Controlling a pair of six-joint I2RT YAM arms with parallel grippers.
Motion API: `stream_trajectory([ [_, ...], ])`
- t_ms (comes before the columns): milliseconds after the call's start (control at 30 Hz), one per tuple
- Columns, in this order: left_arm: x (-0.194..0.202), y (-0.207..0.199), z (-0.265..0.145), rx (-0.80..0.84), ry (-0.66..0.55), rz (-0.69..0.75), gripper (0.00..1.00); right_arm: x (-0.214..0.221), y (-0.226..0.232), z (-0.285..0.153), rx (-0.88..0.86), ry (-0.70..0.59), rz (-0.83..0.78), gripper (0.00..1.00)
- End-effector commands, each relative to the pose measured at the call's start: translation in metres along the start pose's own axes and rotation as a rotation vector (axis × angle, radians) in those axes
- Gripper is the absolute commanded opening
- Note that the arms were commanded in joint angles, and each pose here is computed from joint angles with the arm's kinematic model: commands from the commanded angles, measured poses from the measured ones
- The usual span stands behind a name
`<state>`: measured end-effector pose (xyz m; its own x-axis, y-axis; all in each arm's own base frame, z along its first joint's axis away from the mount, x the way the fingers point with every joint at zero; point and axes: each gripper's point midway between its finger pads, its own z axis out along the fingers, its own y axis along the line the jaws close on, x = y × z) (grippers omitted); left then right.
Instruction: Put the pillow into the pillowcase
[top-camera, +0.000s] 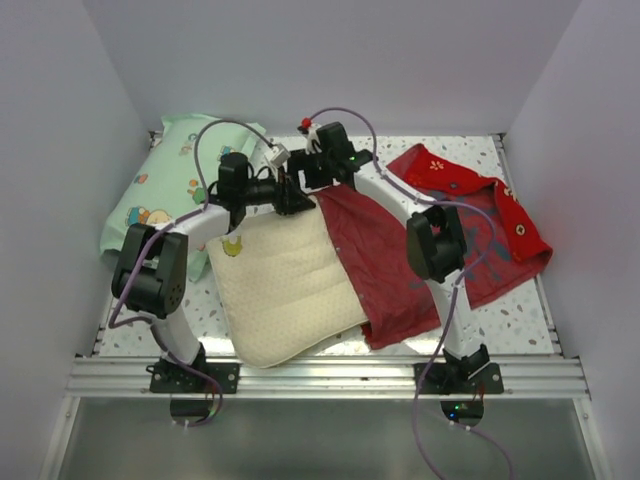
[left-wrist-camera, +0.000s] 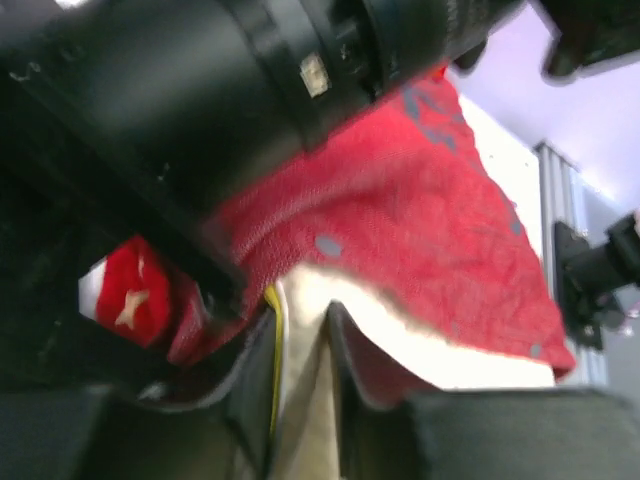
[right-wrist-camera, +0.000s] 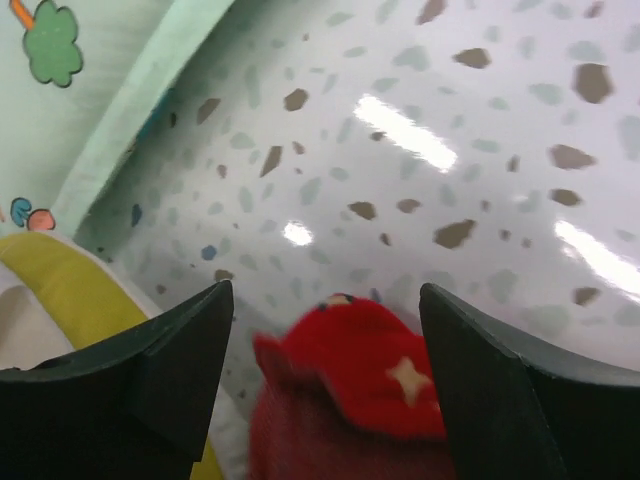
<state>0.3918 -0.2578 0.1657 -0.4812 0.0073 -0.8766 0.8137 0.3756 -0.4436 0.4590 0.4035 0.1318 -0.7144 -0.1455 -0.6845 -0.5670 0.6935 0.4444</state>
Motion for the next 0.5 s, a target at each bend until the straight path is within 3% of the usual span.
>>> stream_trajectory([
  [0,-0.058,0.097,-0.051,-0.389,-0.143,0.138,0.39,-0.037,0.036,-0.112,-0.105,0.003,-0.062,0.80],
  [33,-0.056,0.089,-0.056,-0.394,-0.104,0.150,0.51,-0.041,0.015,-0.138,-0.074,-0.010,-0.018,0.80],
  [100,-0.060,0.086,-0.066,-0.408,-0.040,0.283,0.62,-0.038,-0.004,-0.164,-0.034,-0.006,-0.005,0.81],
  [133,-0.068,0.076,-0.073,-0.416,-0.025,0.334,0.78,-0.026,-0.028,-0.174,0.040,0.016,-0.024,0.82],
  [167,-0.054,0.071,-0.079,-0.415,0.046,0.327,0.80,-0.018,-0.028,-0.195,0.077,0.035,-0.046,0.82],
  [200,-0.046,0.068,-0.086,-0.410,0.108,0.409,0.81,-0.008,-0.036,-0.203,0.124,0.060,-0.069,0.82],
  [267,-0.036,0.049,-0.103,-0.401,0.191,0.491,1.00,0.027,-0.050,-0.225,0.214,0.151,-0.130,0.82],
  [467,0.011,0.002,-0.143,-0.397,0.347,0.563,1.00,0.136,-0.072,-0.253,0.276,0.465,-0.140,0.79],
])
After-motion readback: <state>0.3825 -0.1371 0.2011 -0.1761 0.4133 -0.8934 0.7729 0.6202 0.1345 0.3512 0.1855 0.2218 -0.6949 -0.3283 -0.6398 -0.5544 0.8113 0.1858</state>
